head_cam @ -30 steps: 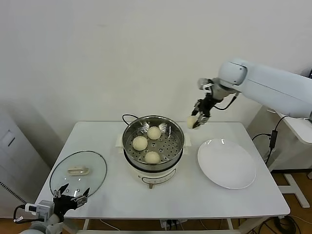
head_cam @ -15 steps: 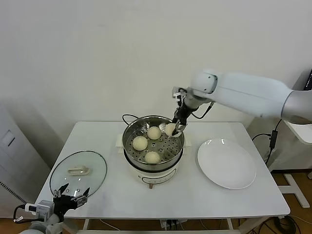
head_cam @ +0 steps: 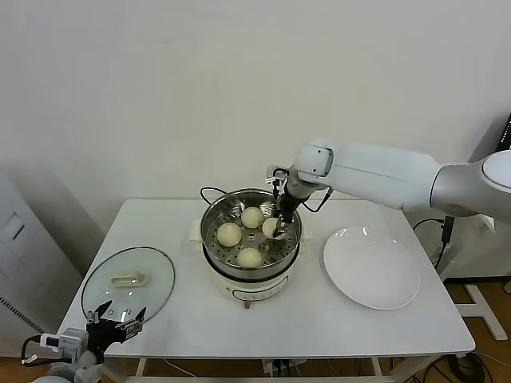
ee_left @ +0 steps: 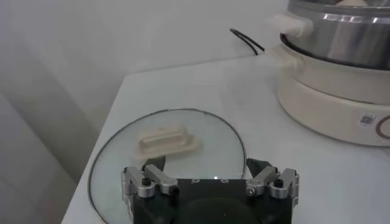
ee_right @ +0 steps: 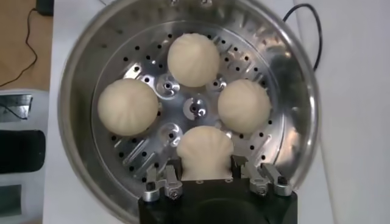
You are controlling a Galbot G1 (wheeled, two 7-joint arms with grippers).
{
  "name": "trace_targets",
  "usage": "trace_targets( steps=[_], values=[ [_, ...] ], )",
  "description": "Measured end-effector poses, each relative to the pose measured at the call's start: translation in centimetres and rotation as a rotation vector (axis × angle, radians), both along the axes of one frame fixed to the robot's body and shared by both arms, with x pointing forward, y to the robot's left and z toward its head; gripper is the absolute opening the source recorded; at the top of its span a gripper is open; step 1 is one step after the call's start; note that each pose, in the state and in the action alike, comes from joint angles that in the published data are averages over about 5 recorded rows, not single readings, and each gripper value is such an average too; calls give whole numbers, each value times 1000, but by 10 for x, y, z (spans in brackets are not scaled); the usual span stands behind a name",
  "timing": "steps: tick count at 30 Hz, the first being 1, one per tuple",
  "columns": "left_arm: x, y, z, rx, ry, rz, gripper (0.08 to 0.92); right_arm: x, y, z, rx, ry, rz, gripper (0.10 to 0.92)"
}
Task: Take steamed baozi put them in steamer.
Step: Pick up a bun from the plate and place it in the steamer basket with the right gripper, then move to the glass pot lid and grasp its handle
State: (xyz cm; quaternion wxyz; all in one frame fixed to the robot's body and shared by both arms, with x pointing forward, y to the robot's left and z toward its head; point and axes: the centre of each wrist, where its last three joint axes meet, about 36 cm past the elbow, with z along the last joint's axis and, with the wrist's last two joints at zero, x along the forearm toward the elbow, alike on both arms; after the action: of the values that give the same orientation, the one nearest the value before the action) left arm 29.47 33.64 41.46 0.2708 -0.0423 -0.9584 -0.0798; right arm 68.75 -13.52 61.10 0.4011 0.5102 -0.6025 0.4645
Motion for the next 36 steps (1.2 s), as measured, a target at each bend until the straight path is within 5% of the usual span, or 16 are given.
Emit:
trace_targets(
  steps=[7, 18, 27, 36],
  values=[
    [0, 0, -1, -2, 0, 3, 823, -2, 3, -12, -6, -4, -2, 540],
    [-1, 0, -1, -4, 0, 6, 823, 0, -7, 1, 31, -3, -22, 810],
    [0, -2, 2, -4, -10, 7, 823, 10, -56, 41, 183, -53, -121, 823],
    [3, -2, 4, -1, -19, 17, 823, 6, -116, 39, 466, -208, -248, 823]
  ],
)
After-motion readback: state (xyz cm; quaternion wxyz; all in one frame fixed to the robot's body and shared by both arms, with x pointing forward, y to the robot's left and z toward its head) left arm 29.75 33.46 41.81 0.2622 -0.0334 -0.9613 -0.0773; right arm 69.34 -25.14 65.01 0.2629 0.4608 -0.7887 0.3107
